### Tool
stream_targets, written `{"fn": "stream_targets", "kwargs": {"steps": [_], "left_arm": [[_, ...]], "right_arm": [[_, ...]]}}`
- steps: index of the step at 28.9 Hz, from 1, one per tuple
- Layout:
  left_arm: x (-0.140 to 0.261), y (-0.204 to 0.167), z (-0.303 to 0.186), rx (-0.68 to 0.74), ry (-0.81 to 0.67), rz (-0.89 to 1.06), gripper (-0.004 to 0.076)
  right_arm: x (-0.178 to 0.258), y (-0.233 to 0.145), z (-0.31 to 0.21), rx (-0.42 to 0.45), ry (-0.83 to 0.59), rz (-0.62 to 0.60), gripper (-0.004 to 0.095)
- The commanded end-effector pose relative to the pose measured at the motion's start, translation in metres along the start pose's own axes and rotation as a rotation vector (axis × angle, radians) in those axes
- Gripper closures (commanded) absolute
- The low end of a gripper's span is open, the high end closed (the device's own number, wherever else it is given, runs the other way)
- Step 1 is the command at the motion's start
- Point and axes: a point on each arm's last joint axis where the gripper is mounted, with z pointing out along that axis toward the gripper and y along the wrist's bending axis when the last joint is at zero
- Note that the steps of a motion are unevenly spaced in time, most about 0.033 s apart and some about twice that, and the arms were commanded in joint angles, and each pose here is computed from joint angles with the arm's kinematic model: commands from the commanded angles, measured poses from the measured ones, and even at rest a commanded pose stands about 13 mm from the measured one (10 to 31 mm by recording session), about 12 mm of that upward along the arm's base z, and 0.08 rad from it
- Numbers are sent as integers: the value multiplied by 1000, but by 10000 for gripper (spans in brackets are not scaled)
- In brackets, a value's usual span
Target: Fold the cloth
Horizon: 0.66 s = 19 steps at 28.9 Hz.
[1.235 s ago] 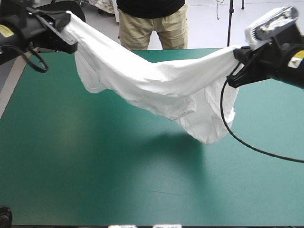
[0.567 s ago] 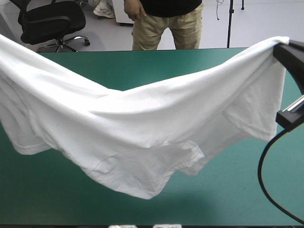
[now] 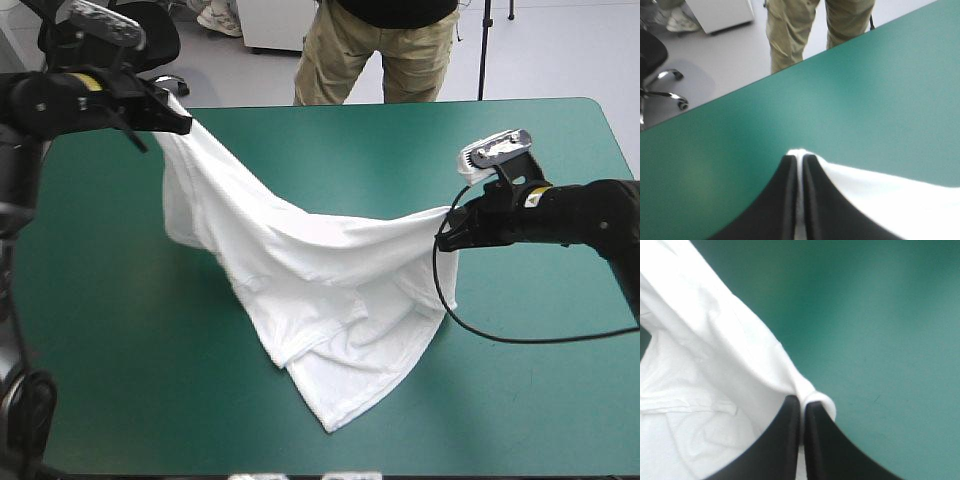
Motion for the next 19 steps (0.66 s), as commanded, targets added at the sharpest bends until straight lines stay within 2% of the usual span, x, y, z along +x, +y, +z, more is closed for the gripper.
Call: {"fn": "stream_targets", "kwargs": {"steps": [1,6,10,12,14,17,19], "left_arm": [[-12,6,67,26,-121,-63,741],[-4,-1,167,87,-59,-50,741],[-2,-10,212,142,-70,-104,739],[-2,-16,224,171,-87,-114,708],[-1,-20,229,183,-89,-85,635],[0,-21,229,188,-75,-79,426],[1,-20,229,189,-65,-85,329]], "right_arm": [[-22,-22,30,116,-173,-8,921],[-38,-51,78,189,-202,2,921],[-45,-77,106,205,-154,56,913],[-48,-89,112,212,-132,73,868],[-53,-99,115,218,-121,81,774],[-60,-107,110,229,-129,67,585],[-64,-108,106,237,-143,45,481]]}}
